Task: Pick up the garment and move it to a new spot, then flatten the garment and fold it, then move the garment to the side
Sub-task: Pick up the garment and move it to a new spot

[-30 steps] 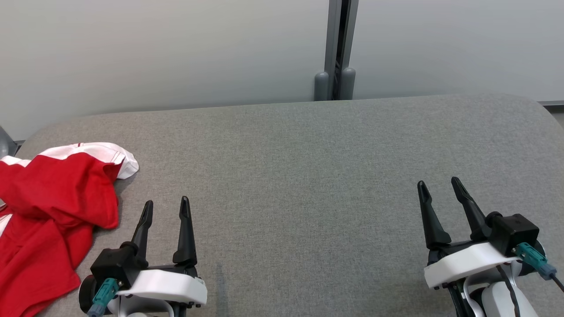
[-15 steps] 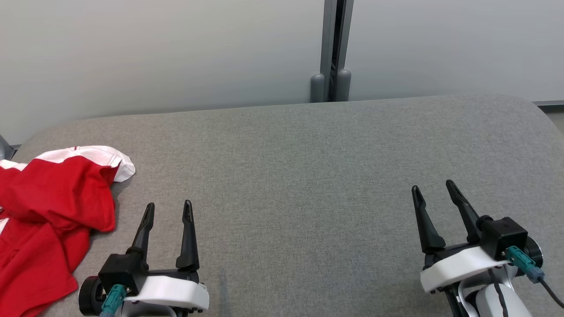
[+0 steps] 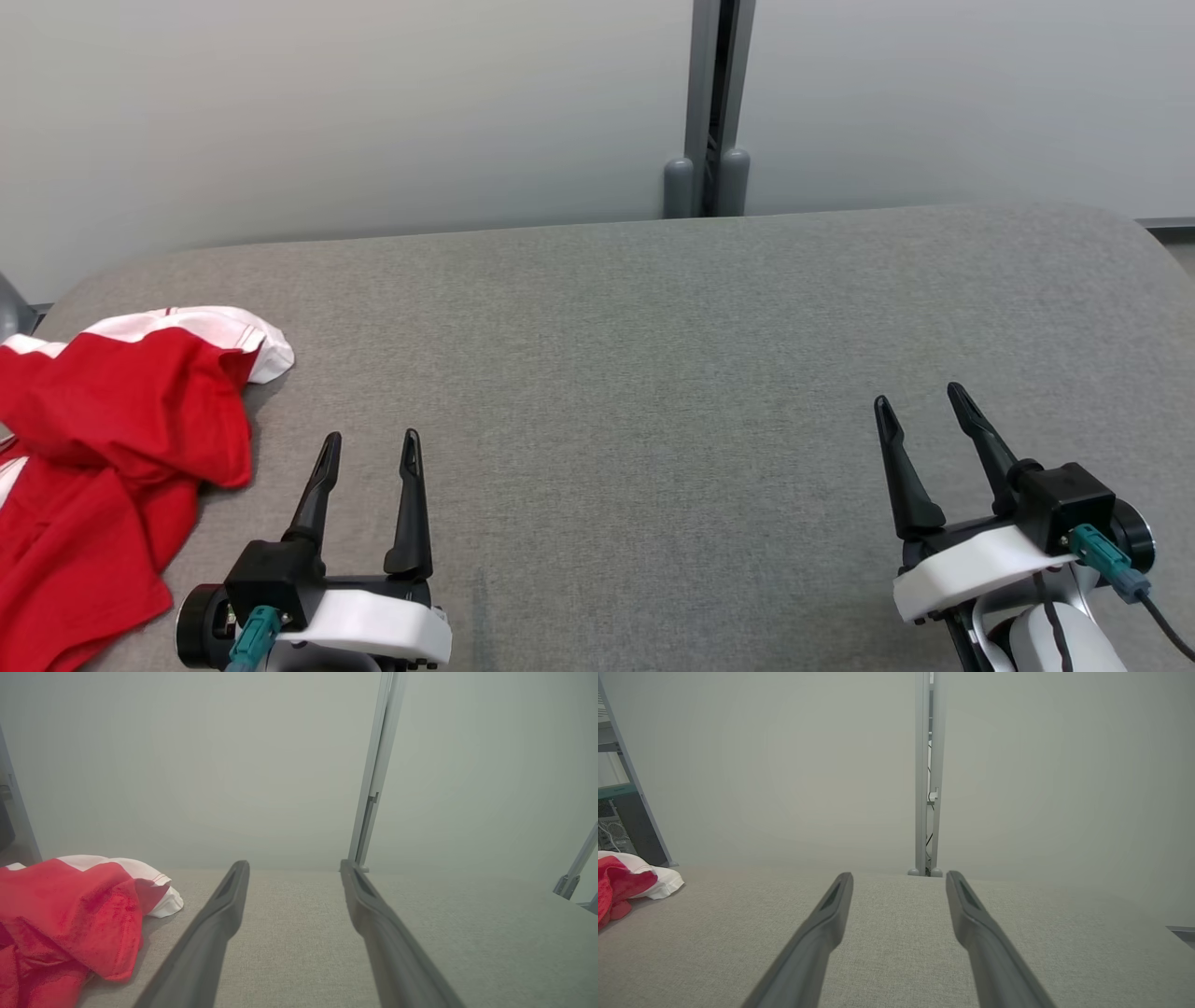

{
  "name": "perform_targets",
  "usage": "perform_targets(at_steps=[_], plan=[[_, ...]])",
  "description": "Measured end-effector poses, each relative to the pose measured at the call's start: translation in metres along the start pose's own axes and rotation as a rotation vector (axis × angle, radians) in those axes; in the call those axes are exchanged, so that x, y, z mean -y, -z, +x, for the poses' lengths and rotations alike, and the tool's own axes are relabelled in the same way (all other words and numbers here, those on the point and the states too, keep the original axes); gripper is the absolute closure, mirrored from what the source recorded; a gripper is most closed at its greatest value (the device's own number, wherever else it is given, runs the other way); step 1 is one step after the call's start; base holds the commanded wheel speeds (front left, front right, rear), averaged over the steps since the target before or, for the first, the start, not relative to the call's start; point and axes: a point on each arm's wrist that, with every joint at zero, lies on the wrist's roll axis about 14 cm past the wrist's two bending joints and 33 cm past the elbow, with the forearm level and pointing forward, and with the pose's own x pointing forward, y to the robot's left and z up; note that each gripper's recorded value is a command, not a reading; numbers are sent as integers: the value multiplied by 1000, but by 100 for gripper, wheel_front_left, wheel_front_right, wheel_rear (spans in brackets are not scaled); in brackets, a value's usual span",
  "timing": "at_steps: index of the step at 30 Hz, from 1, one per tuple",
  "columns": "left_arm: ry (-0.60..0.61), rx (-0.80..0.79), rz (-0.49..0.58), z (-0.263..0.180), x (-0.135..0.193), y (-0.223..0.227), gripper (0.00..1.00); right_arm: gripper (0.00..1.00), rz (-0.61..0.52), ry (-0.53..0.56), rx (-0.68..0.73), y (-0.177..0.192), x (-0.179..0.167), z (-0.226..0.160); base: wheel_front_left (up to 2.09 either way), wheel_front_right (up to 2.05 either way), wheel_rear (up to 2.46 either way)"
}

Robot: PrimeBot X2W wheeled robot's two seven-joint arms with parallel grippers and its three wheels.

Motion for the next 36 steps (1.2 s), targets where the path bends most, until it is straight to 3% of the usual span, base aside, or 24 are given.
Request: perform_targets(at_steps=[9,36], plan=[[-77,-11,11,-13,-24,2,0,0,11,-90,-10,6,-30,12,0,0,0],[-443,87,51,-103,-129,-33,0,0,80,-503,-45,16,-177,27,0,0,0]])
